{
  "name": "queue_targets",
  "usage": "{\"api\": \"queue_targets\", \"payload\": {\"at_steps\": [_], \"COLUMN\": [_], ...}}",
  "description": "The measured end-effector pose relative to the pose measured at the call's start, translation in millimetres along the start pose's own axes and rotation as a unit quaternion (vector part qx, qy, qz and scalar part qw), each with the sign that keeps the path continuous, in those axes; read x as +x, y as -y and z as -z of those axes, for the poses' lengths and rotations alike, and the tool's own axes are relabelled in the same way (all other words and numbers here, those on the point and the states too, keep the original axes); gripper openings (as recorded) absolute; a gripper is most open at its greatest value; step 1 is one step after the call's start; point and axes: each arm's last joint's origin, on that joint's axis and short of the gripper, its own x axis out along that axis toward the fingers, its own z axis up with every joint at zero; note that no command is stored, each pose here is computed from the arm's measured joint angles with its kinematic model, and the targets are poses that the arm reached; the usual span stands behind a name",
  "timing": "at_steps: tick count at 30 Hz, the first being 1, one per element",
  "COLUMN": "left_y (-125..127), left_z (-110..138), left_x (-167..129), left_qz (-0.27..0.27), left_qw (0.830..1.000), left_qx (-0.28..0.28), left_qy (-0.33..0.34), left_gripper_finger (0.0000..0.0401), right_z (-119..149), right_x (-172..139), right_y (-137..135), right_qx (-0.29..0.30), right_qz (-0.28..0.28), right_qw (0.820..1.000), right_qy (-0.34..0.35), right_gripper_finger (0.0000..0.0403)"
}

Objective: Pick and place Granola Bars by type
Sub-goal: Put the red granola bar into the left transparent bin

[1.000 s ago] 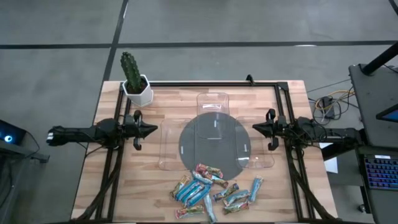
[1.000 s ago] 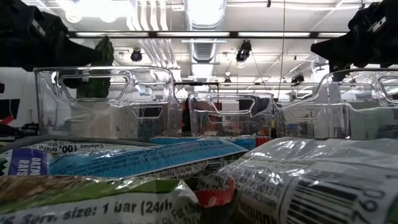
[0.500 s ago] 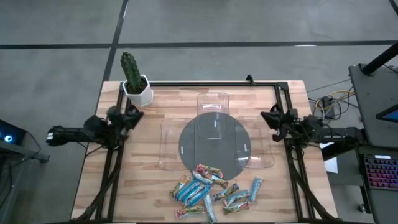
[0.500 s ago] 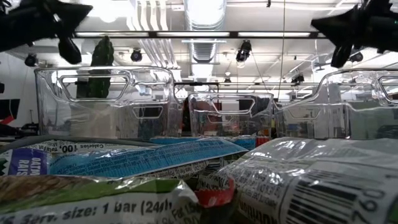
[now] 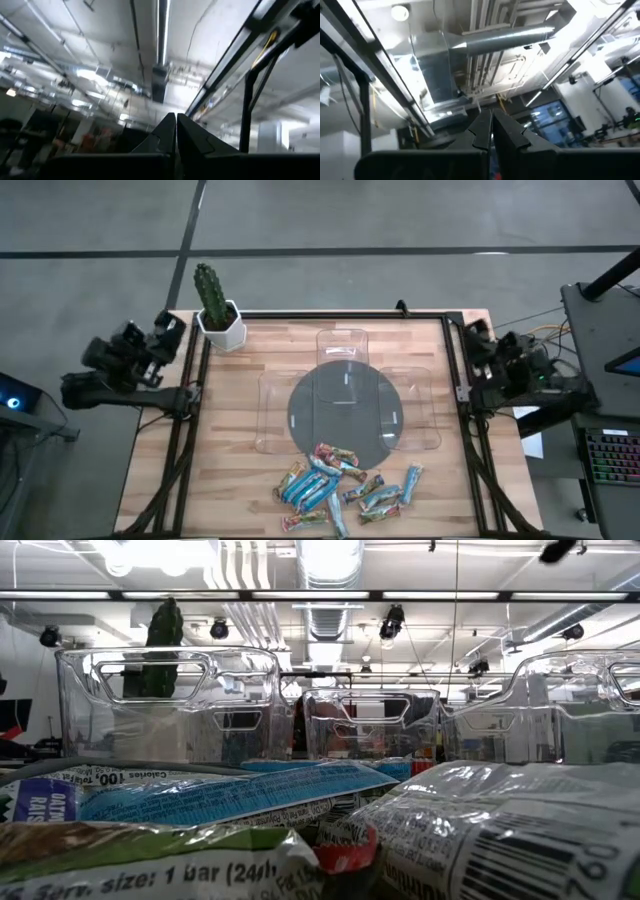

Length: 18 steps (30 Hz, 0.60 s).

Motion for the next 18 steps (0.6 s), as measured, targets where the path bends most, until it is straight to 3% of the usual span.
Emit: {"api": "queue_targets", "payload": {"at_steps": [6,10,13,18], "left_y": [14,24,30,35], "left_z": [-24,-30,-32,-32], "left_x": [48,81,102,126], "left_qz": [-0.021,0.003,0.028,0.017], "left_qw": [0.994,0.984,0.973,0.945], "left_qx": [-0.001,0.001,0.008,0.014], "left_qy": [-0.108,-0.178,-0.227,-0.325], "left_gripper_finger": [0.0,0.0,0.0,0.0], "right_z": [-34,-46,-51,-49], "right_x": [54,91,118,155], "right_y": [-24,-40,-50,-62], "right_qx": [-0.006,-0.009,-0.011,-0.014], "right_qz": [-0.018,-0.054,-0.075,-0.087], "right_qw": [0.996,0.987,0.978,0.955], "right_qy": [-0.082,-0.149,-0.193,-0.282], "right_gripper_finger": [0.0008,0.0008,0.0008,0.0008]}}
